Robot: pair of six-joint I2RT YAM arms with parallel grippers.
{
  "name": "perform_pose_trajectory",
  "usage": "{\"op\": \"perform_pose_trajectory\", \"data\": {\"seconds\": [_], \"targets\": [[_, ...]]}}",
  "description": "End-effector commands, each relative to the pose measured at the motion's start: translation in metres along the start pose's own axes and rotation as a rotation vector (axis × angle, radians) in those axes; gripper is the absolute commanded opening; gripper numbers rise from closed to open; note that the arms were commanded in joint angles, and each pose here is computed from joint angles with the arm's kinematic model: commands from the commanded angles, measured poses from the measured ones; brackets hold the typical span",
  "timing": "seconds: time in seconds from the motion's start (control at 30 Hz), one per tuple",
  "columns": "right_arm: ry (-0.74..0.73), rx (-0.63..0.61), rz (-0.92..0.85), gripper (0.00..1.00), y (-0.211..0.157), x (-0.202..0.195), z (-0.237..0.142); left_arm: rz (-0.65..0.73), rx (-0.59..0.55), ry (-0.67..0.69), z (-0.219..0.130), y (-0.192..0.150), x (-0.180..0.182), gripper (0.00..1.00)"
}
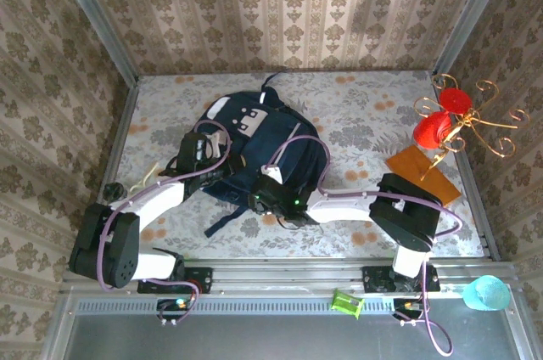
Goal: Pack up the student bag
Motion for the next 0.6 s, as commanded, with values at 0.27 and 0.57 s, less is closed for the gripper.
{"op": "perform_pose_trajectory", "data": {"seconds": [0.27, 0.57], "targets": [[-0.034, -0.196, 0.128, 0.27, 0.034, 0.005, 0.009, 0.042, 0.010, -0.084, -0.007, -0.001, -0.016, 0.00], [-0.038, -0.254, 0.164, 0.11, 0.037, -0.001, -0.004, 0.045, 0.010, -0.084, -0.005, 0.000, -0.015, 0.00]]}}
Point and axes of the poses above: each hand's point on the last joint's axis, 136 mm out from that joint toward the fingers, its own z axis out along the fingers, its own x axis along the line the jaws close on, y = z × x, the point moved 10 cm from there along -z, back along the fingers, and after that the axes turned 7 degrees about -z, right-handed, at the moved point
